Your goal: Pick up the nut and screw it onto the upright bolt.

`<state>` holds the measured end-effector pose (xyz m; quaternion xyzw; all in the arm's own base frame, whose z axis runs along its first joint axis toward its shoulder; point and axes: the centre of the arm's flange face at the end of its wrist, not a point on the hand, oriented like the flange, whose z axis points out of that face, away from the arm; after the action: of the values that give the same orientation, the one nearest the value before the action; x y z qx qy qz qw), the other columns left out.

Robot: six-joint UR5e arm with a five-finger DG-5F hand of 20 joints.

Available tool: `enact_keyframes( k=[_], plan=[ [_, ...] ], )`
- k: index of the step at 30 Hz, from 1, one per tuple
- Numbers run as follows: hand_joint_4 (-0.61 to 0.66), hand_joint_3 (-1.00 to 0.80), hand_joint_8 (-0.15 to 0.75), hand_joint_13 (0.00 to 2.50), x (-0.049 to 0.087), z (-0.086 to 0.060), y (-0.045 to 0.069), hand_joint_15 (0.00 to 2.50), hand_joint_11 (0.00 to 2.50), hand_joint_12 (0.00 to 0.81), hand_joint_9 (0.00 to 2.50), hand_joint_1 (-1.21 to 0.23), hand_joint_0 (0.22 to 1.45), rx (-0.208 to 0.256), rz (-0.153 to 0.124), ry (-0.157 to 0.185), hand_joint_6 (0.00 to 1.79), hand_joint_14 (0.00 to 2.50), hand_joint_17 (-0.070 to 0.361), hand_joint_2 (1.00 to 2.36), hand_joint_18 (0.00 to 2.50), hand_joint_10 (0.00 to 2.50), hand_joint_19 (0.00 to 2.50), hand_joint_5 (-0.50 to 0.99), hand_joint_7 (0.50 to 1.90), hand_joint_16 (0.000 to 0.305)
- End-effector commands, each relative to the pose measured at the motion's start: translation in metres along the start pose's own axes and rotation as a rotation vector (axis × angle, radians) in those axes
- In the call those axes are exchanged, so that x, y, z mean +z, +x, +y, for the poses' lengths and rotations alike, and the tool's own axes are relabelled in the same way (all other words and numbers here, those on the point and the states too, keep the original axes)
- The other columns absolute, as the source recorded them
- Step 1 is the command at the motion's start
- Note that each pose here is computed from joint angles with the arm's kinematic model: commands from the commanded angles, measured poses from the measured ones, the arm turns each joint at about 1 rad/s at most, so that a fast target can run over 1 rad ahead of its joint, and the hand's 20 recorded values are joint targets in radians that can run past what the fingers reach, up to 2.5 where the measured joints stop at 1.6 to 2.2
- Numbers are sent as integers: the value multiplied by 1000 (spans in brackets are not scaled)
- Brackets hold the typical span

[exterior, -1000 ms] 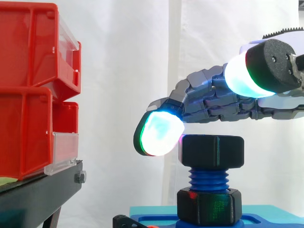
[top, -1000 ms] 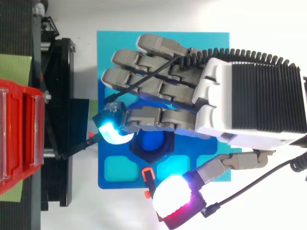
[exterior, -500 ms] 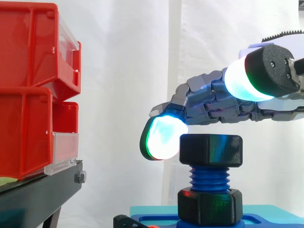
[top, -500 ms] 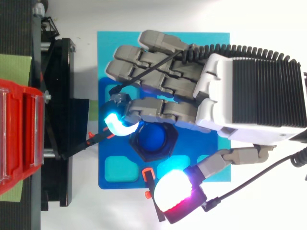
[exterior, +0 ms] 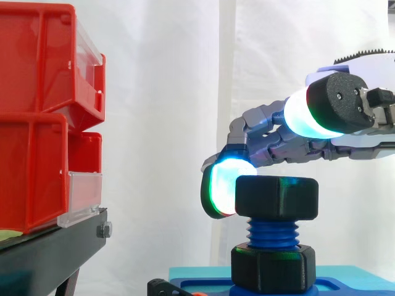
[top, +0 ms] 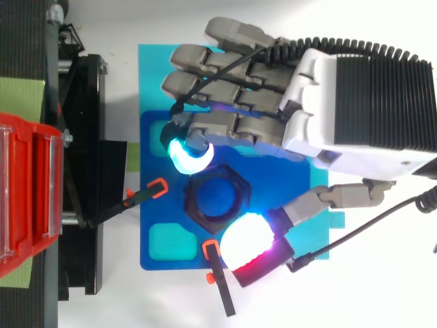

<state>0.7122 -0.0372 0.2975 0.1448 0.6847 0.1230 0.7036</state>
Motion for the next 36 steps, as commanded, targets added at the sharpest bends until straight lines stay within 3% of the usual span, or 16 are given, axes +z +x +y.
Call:
enact_keyframes(
  k=[1, 7, 10, 24, 28, 29, 33, 34, 36],
  plan=[
    [238, -500, 259, 271, -1, -3, -1, 0, 0, 295, 562, -264, 466, -1, 0, 5, 505, 0, 73, 1000, 0, 0, 0, 4, 1187, 32],
    [176, -500, 254, 406, -1, -11, -4, 0, 0, 278, 833, -278, 482, -2, 3, 16, 504, 0, 63, 1000, 0, 0, 0, 36, 1235, 28],
    [132, -500, 206, 554, -1, -13, -5, 0, 0, 245, 1120, -294, 492, 0, 4, 13, 502, 0, 46, 1000, 160, 0, 0, 73, 1350, 20],
    [69, -500, 135, 1008, -1, -17, -7, 0, 0, 168, 1647, -300, 493, -1, 5, -2, 502, 0, 21, 1000, 710, 0, 0, 110, 1438, 9],
    [82, -500, 148, 1049, -2, -20, -8, 0, 0, 167, 1659, -302, 494, -1, 7, 4, 516, 0, 22, 1000, 753, 0, 0, 107, 1428, 10],
    [110, -500, 157, 974, -2, -21, -8, 0, 0, 187, 1611, -297, 493, 0, 5, 5, 501, 0, 28, 1000, 642, 1, 0, 97, 1407, 13],
    [168, -500, 229, 803, -1, -21, -12, 0, 0, 219, 1395, -274, 483, 2, 2, -4, 505, 0, 44, 1000, 433, 0, 0, 32, 1149, 19],
    [192, -500, 232, 775, -1, -21, -12, 0, 0, 235, 1367, -272, 481, 2, 2, -4, 506, 0, 48, 1000, 389, 0, 0, 21, 1140, 21],
    [205, -500, 236, 717, 5, -17, -24, 0, 0, 244, 1283, -273, 479, 6, -17, -20, 506, 0, 50, 1000, 356, 0, 0, 4, 1148, 22]
  ],
)
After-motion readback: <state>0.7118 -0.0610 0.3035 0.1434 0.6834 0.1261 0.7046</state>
